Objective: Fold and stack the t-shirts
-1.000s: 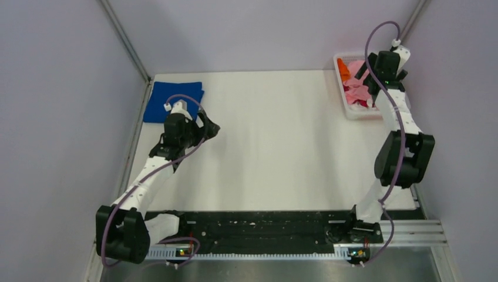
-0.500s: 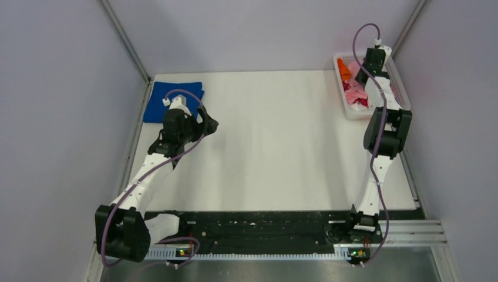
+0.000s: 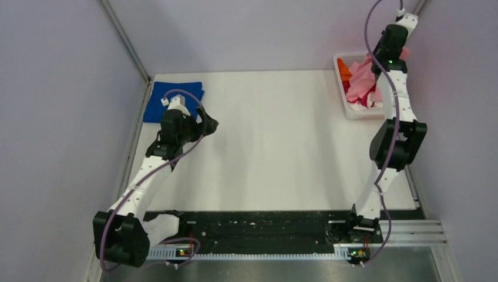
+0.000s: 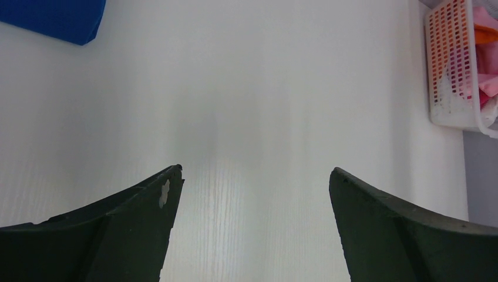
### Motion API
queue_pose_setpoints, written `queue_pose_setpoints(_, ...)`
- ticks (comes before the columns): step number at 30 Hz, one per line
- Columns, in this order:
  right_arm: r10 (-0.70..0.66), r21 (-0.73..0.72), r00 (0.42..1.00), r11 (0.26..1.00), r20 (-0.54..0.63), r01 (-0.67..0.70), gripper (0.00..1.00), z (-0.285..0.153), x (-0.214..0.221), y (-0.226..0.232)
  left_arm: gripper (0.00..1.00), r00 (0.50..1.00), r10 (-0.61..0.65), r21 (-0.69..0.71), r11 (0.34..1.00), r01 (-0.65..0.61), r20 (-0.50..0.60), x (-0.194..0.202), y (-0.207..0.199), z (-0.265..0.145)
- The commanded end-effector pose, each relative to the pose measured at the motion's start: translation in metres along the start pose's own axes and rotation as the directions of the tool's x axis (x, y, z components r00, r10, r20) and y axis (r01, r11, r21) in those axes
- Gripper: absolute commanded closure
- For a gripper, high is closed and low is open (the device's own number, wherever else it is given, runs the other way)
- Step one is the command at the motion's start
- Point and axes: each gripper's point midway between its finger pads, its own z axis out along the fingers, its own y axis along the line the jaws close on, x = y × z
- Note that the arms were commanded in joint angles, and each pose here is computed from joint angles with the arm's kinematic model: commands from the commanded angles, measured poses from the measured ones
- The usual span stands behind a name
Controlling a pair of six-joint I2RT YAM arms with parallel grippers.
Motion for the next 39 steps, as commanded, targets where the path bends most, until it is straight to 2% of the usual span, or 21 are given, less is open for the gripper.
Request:
queue_pose_setpoints(1,0.110,-0.131,0.928,0.989,0.357,-0.067,0.98,-0.087,-0.149,0.003,0.01,0.994,0.000,0.098,0.995,-0.011,0.110,-0.031,-0.028,-0.020)
queue_pose_setpoints(5,0.185,-0.285,0.869,0.957,0.459,-0.053,0.98,-0.137,-0.183,0.015,0.01,0.990,-0.006,0.120,0.993,-0.011,0.139,-0.032,-0.031,-0.032)
queue_pose_setpoints(9,0.273,-0.450,0.829,0.893,0.488,-0.029,0.98,-0.190,-0.207,0.031,0.01,0.987,-0.022,0.126,0.992,0.002,0.156,-0.030,-0.030,-0.040)
queue_pose_setpoints(12,0.342,-0.586,0.811,0.810,0.475,0.002,0.98,-0.229,-0.220,0.048,0.01,0.987,-0.028,0.139,0.990,0.006,0.159,-0.029,-0.032,-0.045)
queue_pose_setpoints(15,0.438,-0.725,0.793,0.689,0.423,0.007,0.98,-0.273,-0.235,0.064,0.01,0.986,-0.038,0.132,0.991,0.016,0.165,-0.029,-0.030,-0.051)
queue_pose_setpoints(18,0.480,-0.851,0.823,0.525,0.303,0.007,0.99,-0.316,-0.233,0.093,0.01,0.982,-0.057,0.131,0.991,0.033,0.180,-0.030,-0.029,-0.055)
queue_pose_setpoints(22,0.436,-0.937,0.877,0.345,0.202,0.045,0.99,-0.375,-0.211,0.144,0.01,0.980,-0.076,0.126,0.991,0.053,0.185,-0.028,-0.028,-0.061)
queue_pose_setpoints(27,0.446,-0.985,0.886,0.166,0.126,0.057,0.99,-0.440,-0.187,0.186,0.01,0.977,-0.117,0.096,0.990,0.101,0.177,-0.024,-0.021,-0.067)
queue_pose_setpoints(31,0.412,-0.997,0.910,0.073,0.056,0.028,1.00,-0.470,-0.159,0.228,0.01,0.977,-0.136,0.089,0.989,0.122,0.166,-0.023,-0.021,-0.072)
queue_pose_setpoints(35,0.368,-0.998,0.930,0.048,-0.007,-0.027,1.00,-0.467,-0.124,0.261,0.01,0.975,-0.143,0.063,0.989,0.134,0.170,-0.022,-0.017,-0.080)
queue_pose_setpoints(37,0.351,-0.992,0.936,0.095,-0.040,-0.078,0.99,-0.449,-0.104,0.269,0.01,0.975,-0.141,0.047,0.990,0.135,0.172,-0.020,-0.014,-0.084)
queue_pose_setpoints(39,0.312,-0.968,0.948,0.210,-0.068,-0.138,0.96,-0.420,-0.074,0.271,0.01,0.975,-0.139,0.036,0.990,0.135,0.174,-0.018,-0.011,-0.087)
